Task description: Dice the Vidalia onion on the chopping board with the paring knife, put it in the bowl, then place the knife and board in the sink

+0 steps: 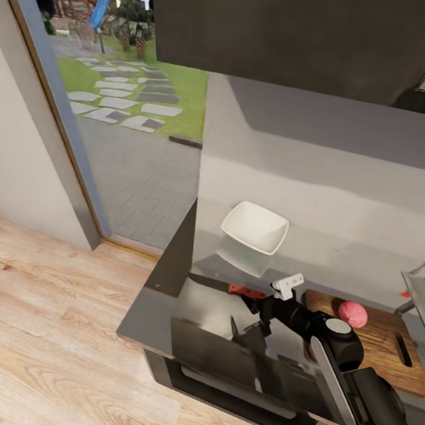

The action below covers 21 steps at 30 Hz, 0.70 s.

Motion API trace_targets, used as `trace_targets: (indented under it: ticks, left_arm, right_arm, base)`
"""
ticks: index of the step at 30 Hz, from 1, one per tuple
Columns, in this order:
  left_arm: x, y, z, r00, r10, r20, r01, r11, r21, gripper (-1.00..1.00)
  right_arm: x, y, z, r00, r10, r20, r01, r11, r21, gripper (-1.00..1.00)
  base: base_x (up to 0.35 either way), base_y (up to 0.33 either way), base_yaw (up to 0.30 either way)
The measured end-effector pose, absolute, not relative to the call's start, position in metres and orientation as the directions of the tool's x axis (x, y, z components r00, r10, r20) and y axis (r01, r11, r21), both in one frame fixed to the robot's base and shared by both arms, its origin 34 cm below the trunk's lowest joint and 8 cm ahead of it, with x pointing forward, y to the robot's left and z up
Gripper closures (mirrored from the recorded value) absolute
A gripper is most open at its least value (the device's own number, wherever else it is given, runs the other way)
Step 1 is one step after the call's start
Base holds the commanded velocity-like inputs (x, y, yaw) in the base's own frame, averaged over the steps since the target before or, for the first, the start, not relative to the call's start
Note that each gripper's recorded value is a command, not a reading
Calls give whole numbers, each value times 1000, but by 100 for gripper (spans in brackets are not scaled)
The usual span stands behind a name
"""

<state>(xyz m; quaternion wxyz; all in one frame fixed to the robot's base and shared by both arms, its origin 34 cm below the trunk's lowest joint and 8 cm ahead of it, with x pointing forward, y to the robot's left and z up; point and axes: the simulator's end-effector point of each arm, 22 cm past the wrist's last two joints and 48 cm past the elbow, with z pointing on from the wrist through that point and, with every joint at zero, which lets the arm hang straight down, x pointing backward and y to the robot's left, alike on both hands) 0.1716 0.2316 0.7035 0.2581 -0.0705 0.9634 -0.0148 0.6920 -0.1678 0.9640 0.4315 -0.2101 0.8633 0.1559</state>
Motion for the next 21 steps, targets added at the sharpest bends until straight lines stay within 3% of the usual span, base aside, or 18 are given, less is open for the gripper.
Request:
trace_targets:
  ticks: [21]
  left_arm:
    - [162,232,701,-871,-143,-469,-129,990,-61,-100]
  right_arm:
    - [690,-166,950,-558,-231,-797,-499,861,100,-100]
  base:
    - [32,0,0]
